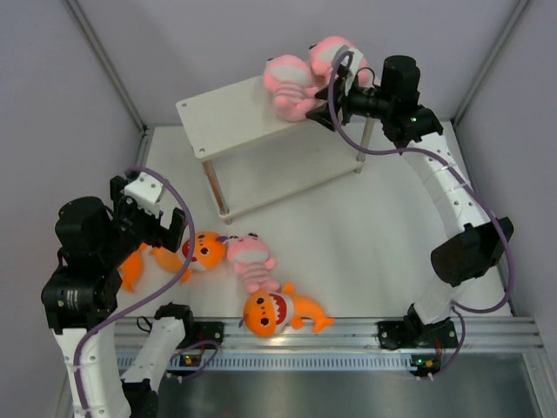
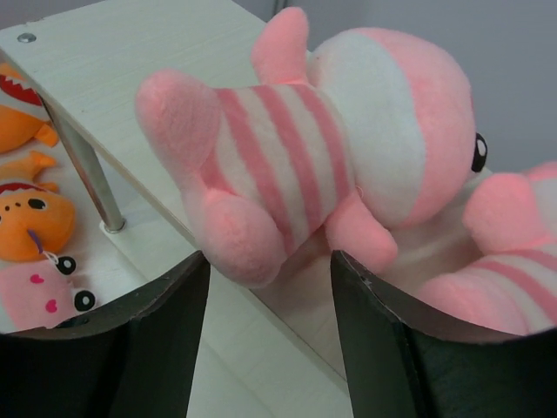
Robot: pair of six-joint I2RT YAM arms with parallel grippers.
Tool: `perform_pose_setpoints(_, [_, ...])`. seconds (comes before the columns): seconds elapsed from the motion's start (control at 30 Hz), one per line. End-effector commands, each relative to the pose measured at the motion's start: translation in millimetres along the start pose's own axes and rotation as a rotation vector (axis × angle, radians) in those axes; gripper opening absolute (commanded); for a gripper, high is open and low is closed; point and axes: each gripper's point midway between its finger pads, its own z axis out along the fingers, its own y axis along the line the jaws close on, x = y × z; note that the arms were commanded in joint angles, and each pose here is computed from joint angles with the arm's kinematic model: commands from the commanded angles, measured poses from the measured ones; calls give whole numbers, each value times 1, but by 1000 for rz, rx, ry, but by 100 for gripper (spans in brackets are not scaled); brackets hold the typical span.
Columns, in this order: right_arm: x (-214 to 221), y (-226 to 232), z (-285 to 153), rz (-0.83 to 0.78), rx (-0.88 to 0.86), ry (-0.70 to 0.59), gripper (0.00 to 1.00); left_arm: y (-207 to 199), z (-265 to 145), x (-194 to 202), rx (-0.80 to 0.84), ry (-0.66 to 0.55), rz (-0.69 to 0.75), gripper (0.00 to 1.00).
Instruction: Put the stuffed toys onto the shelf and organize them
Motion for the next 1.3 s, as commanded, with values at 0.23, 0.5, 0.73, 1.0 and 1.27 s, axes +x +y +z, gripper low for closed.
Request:
perform_pose_setpoints(0.23, [-98,-7,-65,138,307,-289,61,0,-1,-4,2,-25,28,99])
perform_pose_setpoints(0.5, [-80,-7,-57,321,393,-335,62,-1,-3,-6,0,-33,24,98])
perform_pose_setpoints(0.73, [-53,7,-17,409,317,-254,61,-2,-3,-5,3,-36,23,99])
perform_pose_setpoints(1.0, [-40,-2,-9,413,357,-213,59,-1,-2,-2,1,-28,24,99])
perform_pose_setpoints(1.27, [-29,-19,-9,376,434,-147,55,-1,-2,-1,-3,-25,28,99])
